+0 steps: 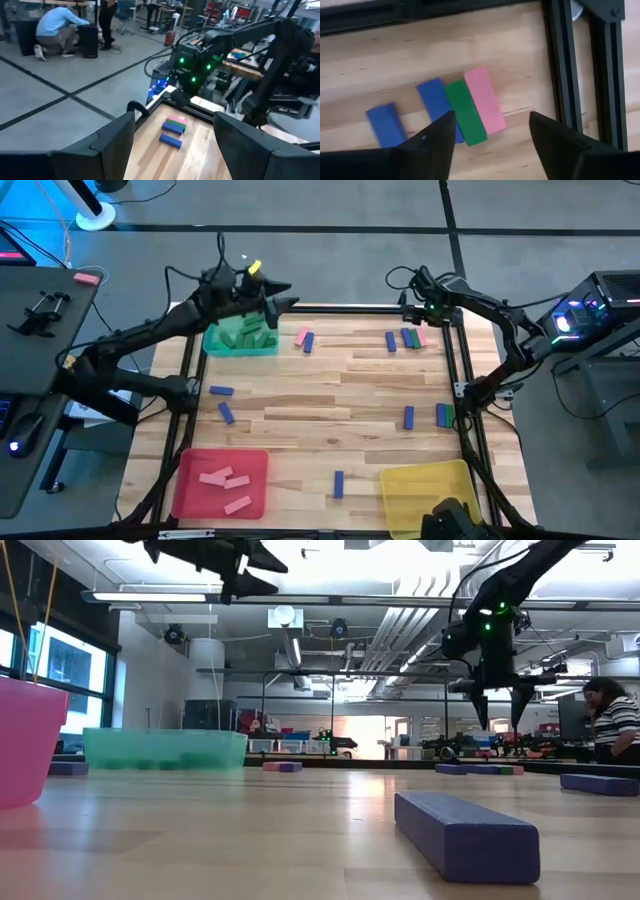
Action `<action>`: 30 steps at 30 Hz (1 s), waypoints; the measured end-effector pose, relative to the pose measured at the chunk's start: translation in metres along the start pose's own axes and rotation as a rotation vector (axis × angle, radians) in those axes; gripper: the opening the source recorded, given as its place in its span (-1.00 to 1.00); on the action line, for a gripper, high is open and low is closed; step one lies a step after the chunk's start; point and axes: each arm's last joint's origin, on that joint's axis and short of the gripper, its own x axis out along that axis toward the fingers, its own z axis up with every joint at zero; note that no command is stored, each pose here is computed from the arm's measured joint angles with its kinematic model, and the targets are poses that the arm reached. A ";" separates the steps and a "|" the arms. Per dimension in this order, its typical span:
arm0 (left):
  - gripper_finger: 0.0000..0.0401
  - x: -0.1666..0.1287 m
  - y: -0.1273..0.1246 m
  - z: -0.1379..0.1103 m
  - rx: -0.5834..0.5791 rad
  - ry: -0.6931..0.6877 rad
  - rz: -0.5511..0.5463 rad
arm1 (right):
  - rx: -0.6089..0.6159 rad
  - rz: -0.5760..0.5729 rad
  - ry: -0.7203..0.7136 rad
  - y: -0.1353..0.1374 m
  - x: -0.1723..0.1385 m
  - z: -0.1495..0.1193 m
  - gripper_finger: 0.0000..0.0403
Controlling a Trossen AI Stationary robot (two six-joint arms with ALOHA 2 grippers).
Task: Sort blocks
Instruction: Put the pink block into the pink bin
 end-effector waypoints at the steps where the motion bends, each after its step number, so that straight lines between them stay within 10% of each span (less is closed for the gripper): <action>1: 0.28 0.002 0.004 0.000 -0.003 0.001 -0.009 | 0.007 -0.010 0.008 0.000 0.003 0.000 0.08; 10: 0.28 -0.007 0.035 0.005 -0.015 -0.010 -0.035 | 0.029 -0.053 0.077 0.000 0.015 -0.005 -0.93; 30: 0.28 -0.015 0.056 0.008 -0.032 -0.019 0.025 | -0.003 -0.074 0.131 0.002 0.037 0.002 -1.00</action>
